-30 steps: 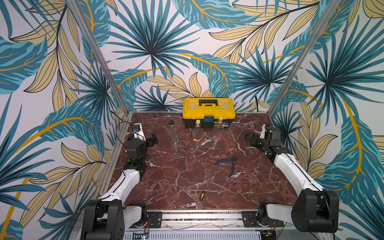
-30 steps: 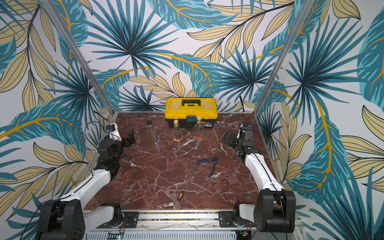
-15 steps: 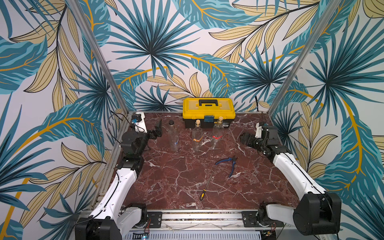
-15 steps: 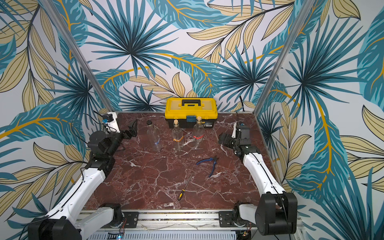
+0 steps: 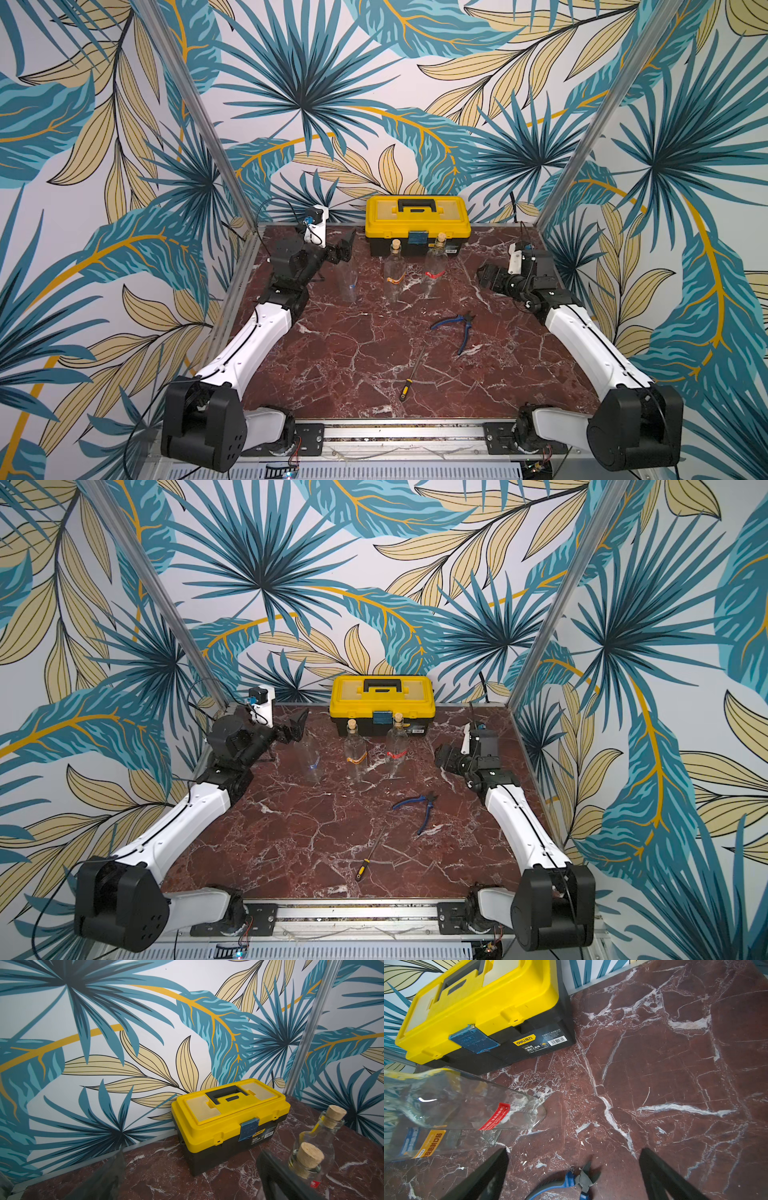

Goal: Remove the label from the bottle
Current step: Pick up the bottle from the center of the board.

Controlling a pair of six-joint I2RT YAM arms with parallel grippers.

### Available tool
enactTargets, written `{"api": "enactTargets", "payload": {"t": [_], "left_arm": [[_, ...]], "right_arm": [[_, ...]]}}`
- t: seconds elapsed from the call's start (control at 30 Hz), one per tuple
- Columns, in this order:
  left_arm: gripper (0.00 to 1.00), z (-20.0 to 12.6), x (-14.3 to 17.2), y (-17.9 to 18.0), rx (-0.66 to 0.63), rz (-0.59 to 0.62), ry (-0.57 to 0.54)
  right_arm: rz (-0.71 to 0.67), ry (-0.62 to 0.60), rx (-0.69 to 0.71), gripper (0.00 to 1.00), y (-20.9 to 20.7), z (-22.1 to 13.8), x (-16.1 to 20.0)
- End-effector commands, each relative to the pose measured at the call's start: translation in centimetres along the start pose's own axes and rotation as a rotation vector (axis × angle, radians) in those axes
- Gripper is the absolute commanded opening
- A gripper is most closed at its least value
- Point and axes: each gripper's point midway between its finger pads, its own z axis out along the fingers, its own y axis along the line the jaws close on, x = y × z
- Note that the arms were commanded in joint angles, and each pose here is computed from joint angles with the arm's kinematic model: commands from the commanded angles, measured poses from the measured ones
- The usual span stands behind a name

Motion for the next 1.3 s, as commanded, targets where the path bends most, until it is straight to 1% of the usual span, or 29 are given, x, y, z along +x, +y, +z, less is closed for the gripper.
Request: {"api": "enactTargets", "payload": {"t": [0.0,0.23,0.47,0.6,0.8,1.07,1.27], "left_arm": [[1.00,0.7,-0.9,0.2,-0.025,0.023,-0.014],[1.00,2.5,1.5,0.1,-0.033,0.020,0.050],[1.00,2.6,3.6,1.0,-0.087,0.001,0.093],[1.00,2.5,4.2,1.3,-0.103,-0.011,0.106],[1.00,2.3,5.4,1.0,-0.093,-0.043,0.128],[1.00,2.3,6.4,0.8,-0.090,-0.050,0.148],[0.96,2.5,6.7,0.8,-0.087,-0.057,0.155]], "right_arm": [[-0.018,0.016,-0.001,0.99,0.2,0.0,0.2],[-0.018,0.023,-0.001,0.99,0.2,0.2,0.3],[-0.018,0.032,0.003,0.99,0.1,0.3,0.6],[-0.016,0.036,0.003,0.99,0.0,0.5,0.7],[-0.011,0.044,0.004,0.99,0.0,0.7,0.9],[-0.007,0.046,-0.003,0.99,0.1,1.0,0.9],[-0.008,0.049,-0.003,0.99,0.2,1.0,1.0]]}}
